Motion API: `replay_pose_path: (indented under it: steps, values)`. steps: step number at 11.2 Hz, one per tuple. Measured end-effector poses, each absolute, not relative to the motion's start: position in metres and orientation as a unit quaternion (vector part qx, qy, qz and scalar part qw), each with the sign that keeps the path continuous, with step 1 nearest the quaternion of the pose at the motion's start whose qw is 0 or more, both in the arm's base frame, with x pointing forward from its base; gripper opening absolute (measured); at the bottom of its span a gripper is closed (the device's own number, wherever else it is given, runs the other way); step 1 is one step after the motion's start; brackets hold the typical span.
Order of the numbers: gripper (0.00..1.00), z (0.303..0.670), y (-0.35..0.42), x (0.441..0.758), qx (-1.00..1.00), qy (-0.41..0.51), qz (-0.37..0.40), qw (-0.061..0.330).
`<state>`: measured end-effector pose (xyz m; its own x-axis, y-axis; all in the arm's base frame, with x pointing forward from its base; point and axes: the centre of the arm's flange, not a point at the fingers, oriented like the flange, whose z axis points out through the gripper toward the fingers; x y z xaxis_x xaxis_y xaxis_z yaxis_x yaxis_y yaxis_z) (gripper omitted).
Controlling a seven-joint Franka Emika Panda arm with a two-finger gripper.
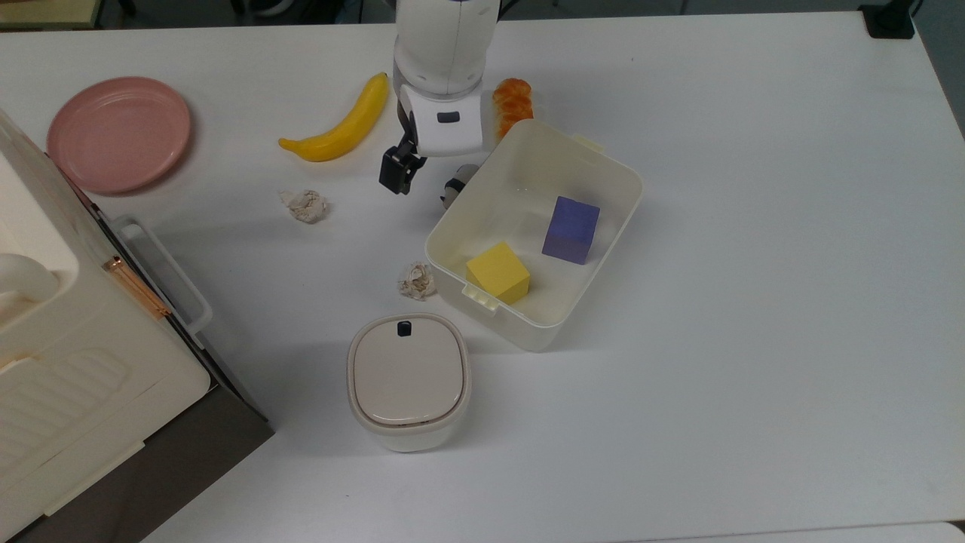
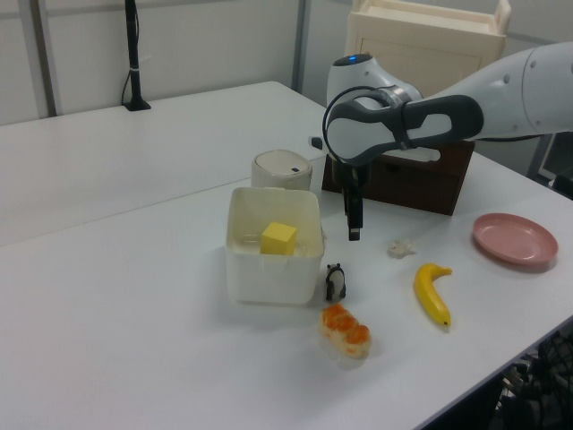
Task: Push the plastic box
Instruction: 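Move the gripper down beside the white plastic box's rim, then push the white plastic box with the gripper across the table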
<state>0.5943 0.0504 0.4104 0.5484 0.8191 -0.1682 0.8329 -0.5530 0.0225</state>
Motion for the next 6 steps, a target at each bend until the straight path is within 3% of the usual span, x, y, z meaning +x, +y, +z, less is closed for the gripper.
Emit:
replay_pose_path:
  steps: [6]
  values:
    - [1.00, 0.4056, 0.0634, 0.5977, 0.873, 0.480, -0.062, 0.052]
